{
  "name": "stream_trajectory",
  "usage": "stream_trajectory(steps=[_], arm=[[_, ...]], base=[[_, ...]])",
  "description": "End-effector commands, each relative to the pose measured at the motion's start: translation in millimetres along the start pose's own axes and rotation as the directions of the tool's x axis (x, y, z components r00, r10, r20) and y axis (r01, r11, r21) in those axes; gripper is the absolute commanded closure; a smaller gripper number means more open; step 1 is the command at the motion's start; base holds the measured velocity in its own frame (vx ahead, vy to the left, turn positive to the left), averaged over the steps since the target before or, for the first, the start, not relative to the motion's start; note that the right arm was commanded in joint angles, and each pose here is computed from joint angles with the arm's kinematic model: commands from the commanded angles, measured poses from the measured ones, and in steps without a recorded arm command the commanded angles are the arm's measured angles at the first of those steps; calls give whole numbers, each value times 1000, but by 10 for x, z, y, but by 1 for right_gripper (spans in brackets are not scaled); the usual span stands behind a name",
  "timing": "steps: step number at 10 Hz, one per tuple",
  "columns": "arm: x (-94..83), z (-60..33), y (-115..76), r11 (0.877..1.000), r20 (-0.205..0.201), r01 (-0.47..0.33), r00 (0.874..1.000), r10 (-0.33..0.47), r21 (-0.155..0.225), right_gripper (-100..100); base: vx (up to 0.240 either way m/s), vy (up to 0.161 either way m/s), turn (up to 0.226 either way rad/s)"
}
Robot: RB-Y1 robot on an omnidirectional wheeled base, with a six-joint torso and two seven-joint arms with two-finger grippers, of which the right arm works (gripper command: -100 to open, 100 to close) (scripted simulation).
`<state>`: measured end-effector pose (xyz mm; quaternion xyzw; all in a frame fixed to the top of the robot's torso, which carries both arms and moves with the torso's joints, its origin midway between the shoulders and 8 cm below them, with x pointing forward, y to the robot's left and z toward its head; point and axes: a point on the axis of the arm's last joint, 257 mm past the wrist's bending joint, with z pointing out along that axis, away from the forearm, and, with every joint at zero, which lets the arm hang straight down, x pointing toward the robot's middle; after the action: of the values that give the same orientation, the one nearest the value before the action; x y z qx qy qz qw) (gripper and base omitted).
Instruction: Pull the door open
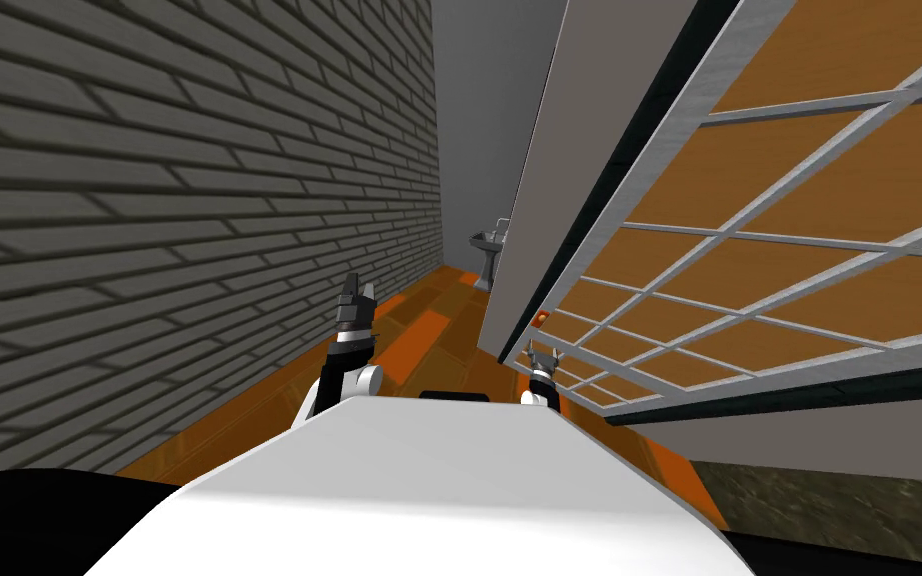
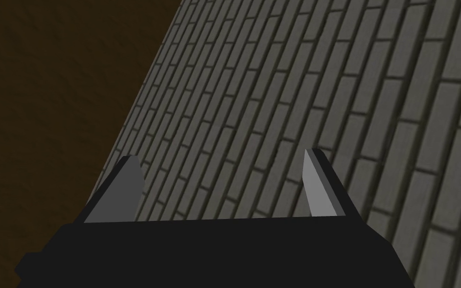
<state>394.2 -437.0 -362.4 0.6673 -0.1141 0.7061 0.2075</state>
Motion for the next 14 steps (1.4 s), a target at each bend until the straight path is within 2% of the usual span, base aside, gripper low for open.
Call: stream_trajectory(steps=[1, 8, 10, 14], arm=[[-77, -15, 64, 1000, 17, -22, 1000, 22, -12, -100], [-385, -73, 335, 992, 78, -101, 991, 107, -73, -100], [-380, -73, 326, 992, 78, -100, 991, 106, -73, -100], [-421, -109, 527, 992, 79, -102, 991, 108, -76, -100]], base=[[57, -71, 77], [62, -70, 87], [32, -33, 38], [157, -45, 7]])
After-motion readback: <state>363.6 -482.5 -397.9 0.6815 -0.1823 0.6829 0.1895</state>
